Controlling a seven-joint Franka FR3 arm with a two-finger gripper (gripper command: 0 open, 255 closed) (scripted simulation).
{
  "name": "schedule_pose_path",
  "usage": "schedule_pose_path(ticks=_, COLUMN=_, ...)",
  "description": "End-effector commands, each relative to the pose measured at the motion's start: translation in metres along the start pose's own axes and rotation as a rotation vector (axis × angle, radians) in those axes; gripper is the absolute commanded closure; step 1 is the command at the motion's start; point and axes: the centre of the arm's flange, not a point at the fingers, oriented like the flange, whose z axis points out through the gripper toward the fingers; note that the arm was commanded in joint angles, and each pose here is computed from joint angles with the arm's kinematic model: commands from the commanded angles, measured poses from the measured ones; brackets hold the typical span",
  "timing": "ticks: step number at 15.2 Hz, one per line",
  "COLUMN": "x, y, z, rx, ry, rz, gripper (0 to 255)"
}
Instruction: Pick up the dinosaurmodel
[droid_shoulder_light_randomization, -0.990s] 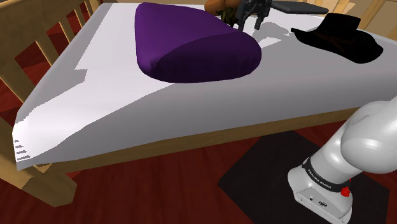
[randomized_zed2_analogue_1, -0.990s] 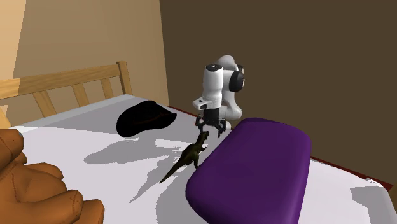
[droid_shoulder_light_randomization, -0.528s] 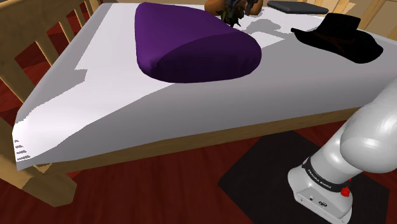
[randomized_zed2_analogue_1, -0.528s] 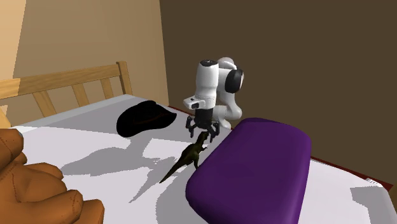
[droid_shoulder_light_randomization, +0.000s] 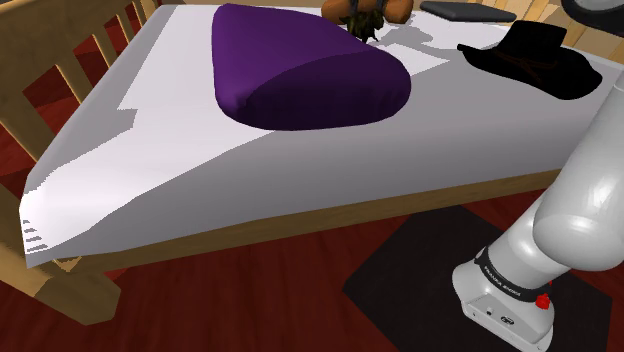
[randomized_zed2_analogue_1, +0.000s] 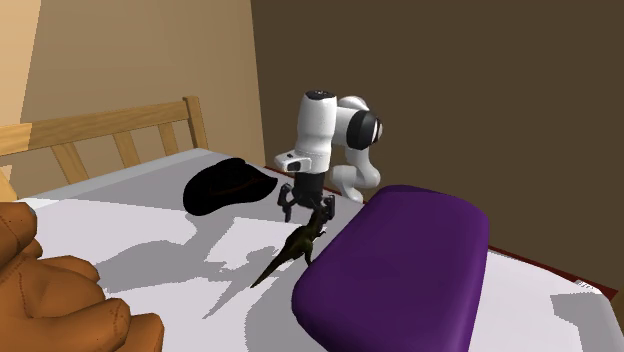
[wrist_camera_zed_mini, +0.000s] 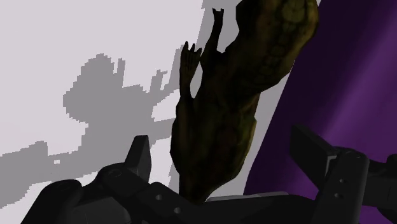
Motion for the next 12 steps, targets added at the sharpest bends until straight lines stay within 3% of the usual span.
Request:
schedule_pose_path(ticks=1, x=0.000, y=-0.001, z=0.010, rx=-0.001, ry=0.001, rz=0.000, gripper=0)
schedule_pose_path(ticks=6, x=-0.003, y=-0.002, z=0.029, rx=-0.001, ry=0.001, rz=0.000, gripper=0)
schedule_pose_path(ticks=7, x=-0.003, y=-0.003, z=0.029, rx=-0.001, ry=0.001, rz=0.000, gripper=255)
schedule_pose_path(ticks=12, x=-0.003, y=-0.002, z=0.029, rx=-0.001, ry=0.001, rz=0.000, gripper=255)
